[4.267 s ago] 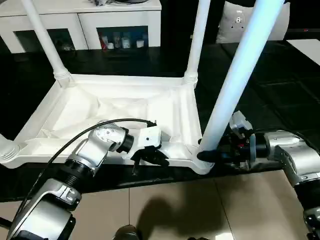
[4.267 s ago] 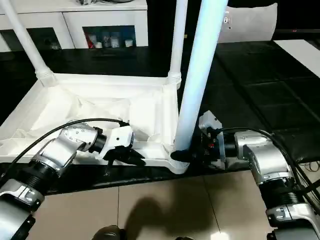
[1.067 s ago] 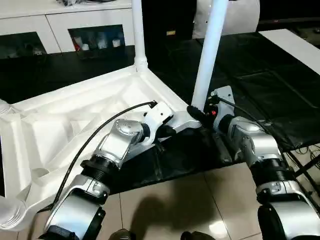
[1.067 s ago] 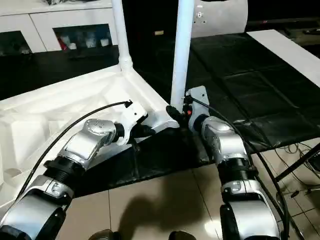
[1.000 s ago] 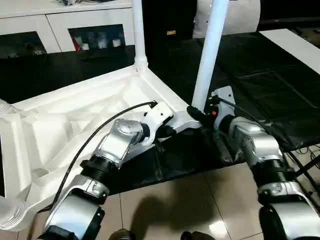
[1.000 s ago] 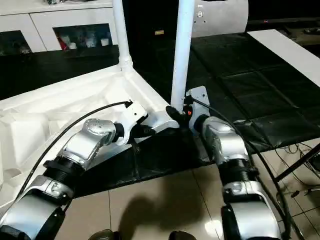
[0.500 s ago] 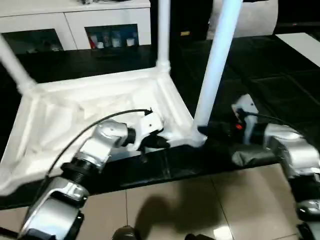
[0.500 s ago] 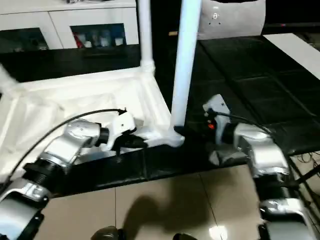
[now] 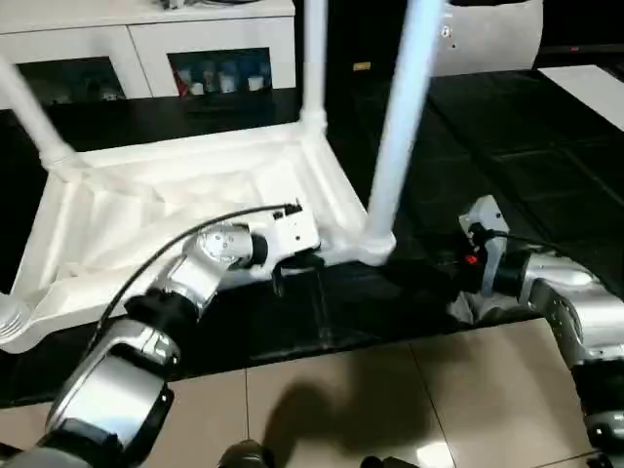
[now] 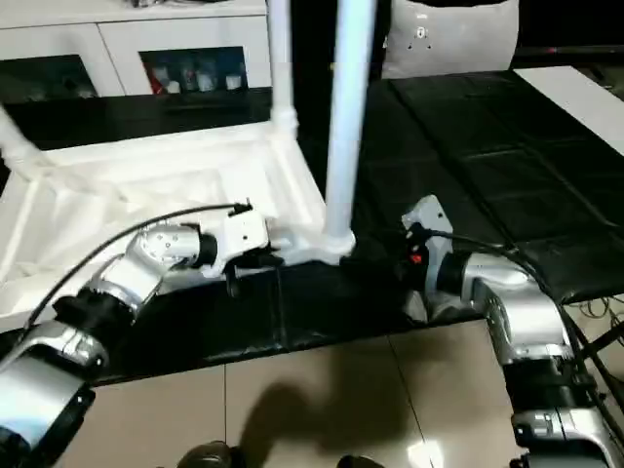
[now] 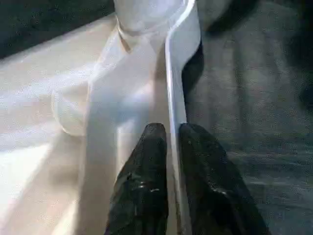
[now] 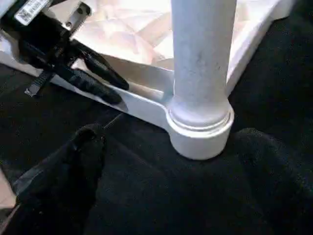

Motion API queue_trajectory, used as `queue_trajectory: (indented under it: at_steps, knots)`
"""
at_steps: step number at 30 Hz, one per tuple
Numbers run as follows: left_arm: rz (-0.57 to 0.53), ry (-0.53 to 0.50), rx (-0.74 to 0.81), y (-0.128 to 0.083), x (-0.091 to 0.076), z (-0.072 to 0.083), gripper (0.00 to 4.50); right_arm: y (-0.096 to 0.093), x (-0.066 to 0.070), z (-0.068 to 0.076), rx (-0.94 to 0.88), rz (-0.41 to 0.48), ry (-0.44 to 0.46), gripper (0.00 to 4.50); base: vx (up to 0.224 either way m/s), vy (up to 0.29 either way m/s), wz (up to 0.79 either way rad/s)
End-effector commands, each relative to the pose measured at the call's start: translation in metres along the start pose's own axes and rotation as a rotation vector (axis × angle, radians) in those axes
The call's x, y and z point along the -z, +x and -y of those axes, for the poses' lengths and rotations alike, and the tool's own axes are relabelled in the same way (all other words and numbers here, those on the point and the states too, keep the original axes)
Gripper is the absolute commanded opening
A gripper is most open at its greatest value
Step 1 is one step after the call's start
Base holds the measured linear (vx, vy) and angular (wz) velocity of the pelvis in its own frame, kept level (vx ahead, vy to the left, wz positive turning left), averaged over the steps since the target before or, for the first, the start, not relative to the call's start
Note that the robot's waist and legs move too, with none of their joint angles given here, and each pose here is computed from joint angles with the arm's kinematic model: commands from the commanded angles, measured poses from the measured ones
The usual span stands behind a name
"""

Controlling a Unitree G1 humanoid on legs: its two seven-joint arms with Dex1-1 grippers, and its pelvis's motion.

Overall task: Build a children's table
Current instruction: Rotate leg to tighten

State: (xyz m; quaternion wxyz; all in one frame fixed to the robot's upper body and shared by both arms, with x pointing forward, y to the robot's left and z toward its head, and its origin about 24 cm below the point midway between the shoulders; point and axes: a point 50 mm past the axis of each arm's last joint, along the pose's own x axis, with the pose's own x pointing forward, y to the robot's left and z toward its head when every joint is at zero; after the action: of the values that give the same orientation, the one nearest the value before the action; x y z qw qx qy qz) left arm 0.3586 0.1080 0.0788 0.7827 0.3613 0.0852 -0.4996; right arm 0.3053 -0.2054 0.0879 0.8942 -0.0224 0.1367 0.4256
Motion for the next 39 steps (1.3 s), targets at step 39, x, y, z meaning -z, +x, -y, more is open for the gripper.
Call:
queue_trajectory:
  at_steps: [39]
  knots:
    - [0.123,-0.704,-0.908,-0.105,-0.006,0.055,2.26,0.004,-0.005,-0.056,0.430,0.130,0.082,4.50,0.010,-0.016,0.04]
